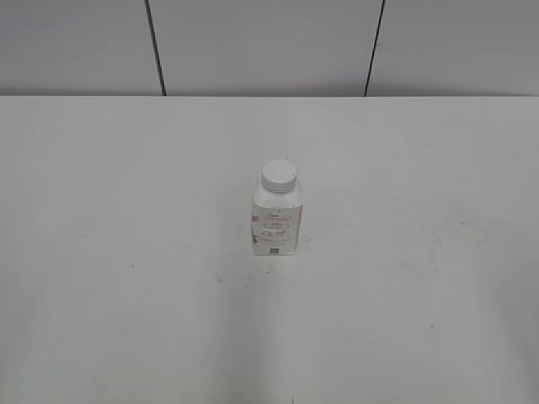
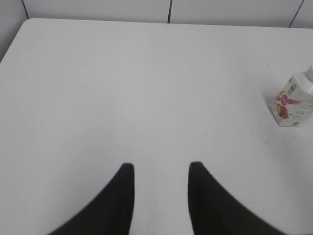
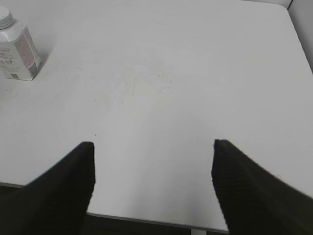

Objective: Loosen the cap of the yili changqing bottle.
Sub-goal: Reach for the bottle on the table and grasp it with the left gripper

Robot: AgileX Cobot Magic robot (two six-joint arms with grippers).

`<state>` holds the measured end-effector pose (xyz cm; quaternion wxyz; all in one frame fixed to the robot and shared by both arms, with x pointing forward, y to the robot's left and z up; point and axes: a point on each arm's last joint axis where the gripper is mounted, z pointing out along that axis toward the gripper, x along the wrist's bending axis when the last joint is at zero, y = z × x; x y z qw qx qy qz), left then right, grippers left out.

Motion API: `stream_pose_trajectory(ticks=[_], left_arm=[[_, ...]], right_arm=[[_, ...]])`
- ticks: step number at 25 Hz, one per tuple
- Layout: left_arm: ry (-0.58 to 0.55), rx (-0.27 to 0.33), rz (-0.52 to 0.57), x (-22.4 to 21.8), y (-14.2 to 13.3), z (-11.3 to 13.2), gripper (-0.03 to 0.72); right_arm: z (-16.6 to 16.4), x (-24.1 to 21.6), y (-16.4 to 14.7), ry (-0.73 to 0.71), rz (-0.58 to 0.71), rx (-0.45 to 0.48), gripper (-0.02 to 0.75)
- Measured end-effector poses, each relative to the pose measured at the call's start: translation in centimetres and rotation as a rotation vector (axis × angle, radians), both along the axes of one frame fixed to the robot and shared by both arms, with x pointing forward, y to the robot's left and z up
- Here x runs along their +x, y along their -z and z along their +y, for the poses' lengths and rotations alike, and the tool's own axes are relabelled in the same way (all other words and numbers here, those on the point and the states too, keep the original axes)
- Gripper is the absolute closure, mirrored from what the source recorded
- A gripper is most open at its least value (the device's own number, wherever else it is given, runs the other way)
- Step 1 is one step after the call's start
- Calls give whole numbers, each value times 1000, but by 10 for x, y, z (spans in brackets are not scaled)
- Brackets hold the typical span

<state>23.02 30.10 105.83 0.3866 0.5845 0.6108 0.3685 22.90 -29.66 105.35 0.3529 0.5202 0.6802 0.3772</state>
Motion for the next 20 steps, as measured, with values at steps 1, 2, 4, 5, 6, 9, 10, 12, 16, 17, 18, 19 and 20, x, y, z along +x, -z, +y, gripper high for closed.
stream_pose_trajectory(ticks=[1,2,4,5,6,9,10,12,16,17,18,19,20], left_arm=[[0,0,0,0,0,0,449],[0,0,0,0,0,0,449],[0,0,0,0,0,0,449],[0,0,0,0,0,0,449],[0,0,0,0,0,0,449],[0,0,0,0,0,0,449],[0,0,0,0,0,0,449],[0,0,0,0,0,0,448],[0,0,0,0,0,0,448],[0,0,0,0,0,0,448],[0,0,0,0,0,0,448],[0,0,0,0,0,0,448],[0,0,0,0,0,0,448]], right_arm=[[0,0,0,0,0,0,153],[0,0,0,0,0,0,153],[0,0,0,0,0,0,153],[0,0,0,0,0,0,153],[0,0,0,0,0,0,153],[0,0,0,0,0,0,153],[0,0,0,0,0,0,153],[0,0,0,0,0,0,153],[0,0,0,0,0,0,153],[0,0,0,0,0,0,153],[0,0,0,0,0,0,153],[0,0,0,0,0,0,153],[0,0,0,0,0,0,153]])
